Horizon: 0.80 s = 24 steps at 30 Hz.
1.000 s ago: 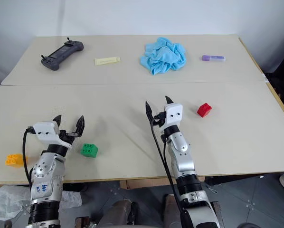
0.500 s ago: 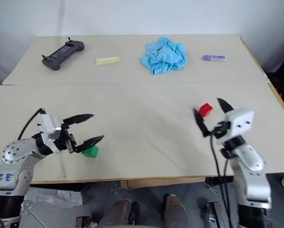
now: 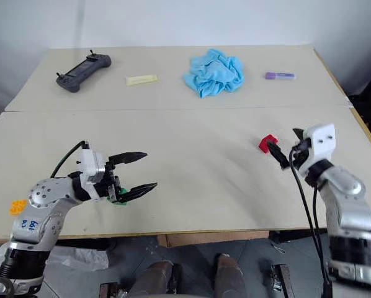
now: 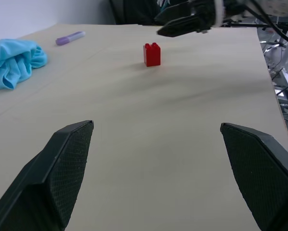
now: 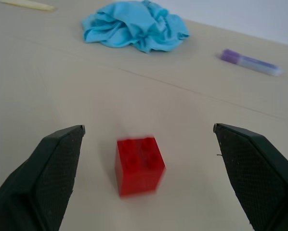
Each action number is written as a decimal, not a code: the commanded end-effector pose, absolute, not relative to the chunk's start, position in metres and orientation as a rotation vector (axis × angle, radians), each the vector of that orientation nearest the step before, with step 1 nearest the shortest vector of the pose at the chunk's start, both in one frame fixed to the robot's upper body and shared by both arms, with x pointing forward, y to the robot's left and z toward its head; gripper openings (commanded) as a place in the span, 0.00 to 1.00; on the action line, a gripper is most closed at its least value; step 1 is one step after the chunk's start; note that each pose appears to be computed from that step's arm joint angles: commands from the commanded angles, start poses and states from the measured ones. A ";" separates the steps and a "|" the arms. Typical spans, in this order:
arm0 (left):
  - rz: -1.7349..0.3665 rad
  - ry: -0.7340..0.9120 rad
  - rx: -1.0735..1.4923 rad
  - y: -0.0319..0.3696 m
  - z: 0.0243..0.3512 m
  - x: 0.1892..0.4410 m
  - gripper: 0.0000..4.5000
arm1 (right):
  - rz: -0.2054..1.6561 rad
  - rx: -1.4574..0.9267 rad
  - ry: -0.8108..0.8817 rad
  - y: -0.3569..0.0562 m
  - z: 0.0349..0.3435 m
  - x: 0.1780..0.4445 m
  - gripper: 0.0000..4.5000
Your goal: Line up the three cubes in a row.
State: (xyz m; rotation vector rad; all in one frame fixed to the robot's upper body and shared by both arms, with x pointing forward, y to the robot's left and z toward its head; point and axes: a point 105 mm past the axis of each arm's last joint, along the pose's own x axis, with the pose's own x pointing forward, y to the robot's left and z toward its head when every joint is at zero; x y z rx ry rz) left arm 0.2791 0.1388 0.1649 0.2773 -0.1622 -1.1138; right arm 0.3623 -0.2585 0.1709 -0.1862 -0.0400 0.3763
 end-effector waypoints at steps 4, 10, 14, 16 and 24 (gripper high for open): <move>-1.083 -0.201 0.308 0.140 0.177 0.277 1.00 | 0.386 -0.168 0.074 -0.265 0.151 0.379 1.00; -1.039 -0.193 0.321 0.146 0.176 0.273 1.00 | 0.417 -0.163 0.074 -0.259 0.151 0.383 1.00; -1.019 -0.192 0.319 0.148 0.176 0.272 1.00 | 0.507 -0.172 0.021 -0.245 0.163 0.379 0.96; -1.014 -0.190 0.319 0.150 0.176 0.273 1.00 | 0.555 -0.158 0.057 -0.240 0.164 0.378 0.91; -1.018 -0.200 0.324 0.148 0.179 0.274 1.00 | 0.461 -0.220 0.104 -0.254 0.159 0.388 0.55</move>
